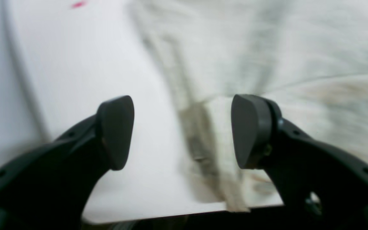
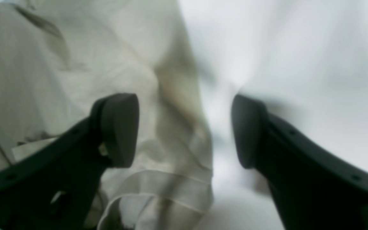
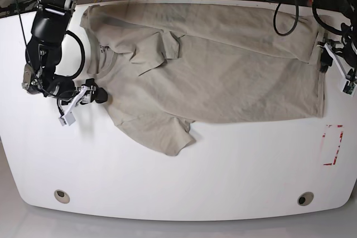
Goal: Fold the T-shirt properly
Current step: 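Release the hem and move both grippers along the shirt sides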
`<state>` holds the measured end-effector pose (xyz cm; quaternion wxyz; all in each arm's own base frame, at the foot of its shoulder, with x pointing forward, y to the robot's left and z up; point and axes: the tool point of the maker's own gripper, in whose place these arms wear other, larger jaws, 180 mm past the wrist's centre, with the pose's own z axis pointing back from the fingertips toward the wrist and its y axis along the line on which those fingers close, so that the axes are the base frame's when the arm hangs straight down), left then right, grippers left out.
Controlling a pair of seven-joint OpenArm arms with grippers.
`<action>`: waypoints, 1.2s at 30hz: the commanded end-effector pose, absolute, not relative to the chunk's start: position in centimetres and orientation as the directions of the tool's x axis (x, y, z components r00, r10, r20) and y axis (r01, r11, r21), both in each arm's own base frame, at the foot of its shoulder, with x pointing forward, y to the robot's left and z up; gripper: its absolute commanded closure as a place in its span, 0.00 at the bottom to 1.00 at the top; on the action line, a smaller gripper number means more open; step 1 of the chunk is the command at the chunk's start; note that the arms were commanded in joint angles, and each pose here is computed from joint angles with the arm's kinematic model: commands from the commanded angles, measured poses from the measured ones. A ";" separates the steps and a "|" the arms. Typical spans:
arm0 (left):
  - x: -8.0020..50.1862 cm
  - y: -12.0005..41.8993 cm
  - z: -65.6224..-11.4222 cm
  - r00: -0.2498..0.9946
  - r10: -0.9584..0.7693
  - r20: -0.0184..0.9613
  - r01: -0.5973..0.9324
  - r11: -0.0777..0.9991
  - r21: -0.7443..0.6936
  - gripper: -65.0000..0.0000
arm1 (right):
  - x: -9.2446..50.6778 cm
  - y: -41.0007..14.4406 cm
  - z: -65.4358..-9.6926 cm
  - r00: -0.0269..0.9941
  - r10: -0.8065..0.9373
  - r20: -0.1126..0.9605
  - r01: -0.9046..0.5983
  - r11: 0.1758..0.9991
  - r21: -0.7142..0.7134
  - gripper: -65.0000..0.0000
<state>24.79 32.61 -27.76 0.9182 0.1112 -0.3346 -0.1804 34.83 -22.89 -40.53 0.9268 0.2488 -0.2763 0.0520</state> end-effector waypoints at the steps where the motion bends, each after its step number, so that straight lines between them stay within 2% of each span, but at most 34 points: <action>1: 25.7 33.6 -26.4 0.698 -0.419 0.581 0.217 0.897 0.385 0.32 | 36.4 -22.4 -38.9 0.807 -0.053 0.588 -0.260 0.862 0.434 0.34; 8: 26.6 36.8 -25.5 0.760 -0.375 0.531 0.070 0.859 0.507 0.31 | 36.8 -20.0 -39.4 0.809 -0.058 0.585 -0.273 0.843 0.463 0.34; 15: 27.8 38.5 -27.4 0.822 -0.279 0.496 -0.002 0.870 0.493 0.31 | 36.6 -18.4 -41.1 0.826 0.004 0.563 -0.286 0.864 0.414 0.35; 17: 28.2 38.9 -28.0 0.833 -0.256 0.491 -0.010 0.879 0.476 0.31 | 36.6 -18.5 -41.3 0.828 0.014 0.560 -0.286 0.870 0.402 0.39; 18: 28.5 38.9 -28.5 0.838 -0.239 0.490 -0.013 0.890 0.456 0.31 | 36.6 -18.3 -41.4 0.828 0.016 0.561 -0.288 0.870 0.401 0.45; 23: 29.9 38.8 -31.6 0.866 -0.164 0.472 -0.011 0.938 0.346 0.31 | 36.8 -17.9 -41.4 0.822 0.008 0.569 -0.289 0.867 0.406 0.84; 25: 30.4 38.7 -32.3 0.871 -0.147 0.470 -0.011 0.948 0.317 0.31 | 36.7 -17.9 -41.4 0.822 0.006 0.569 -0.288 0.867 0.408 0.93; 26: 30.7 38.6 -32.7 0.874 -0.135 0.467 -0.011 0.955 0.296 0.29 | 36.7 -17.9 -41.4 0.823 0.005 0.568 -0.288 0.866 0.409 0.94; 31: 32.1 38.0 -34.5 0.863 -0.109 0.493 -0.004 0.975 0.222 0.08 | 36.6 -17.8 -41.4 0.823 0.004 0.568 -0.288 0.865 0.411 0.94; 36: 32.3 37.0 -37.2 0.885 -0.063 0.461 0.003 0.992 0.129 0.07 | 36.6 -17.8 -41.4 0.823 0.004 0.568 -0.288 0.865 0.411 0.94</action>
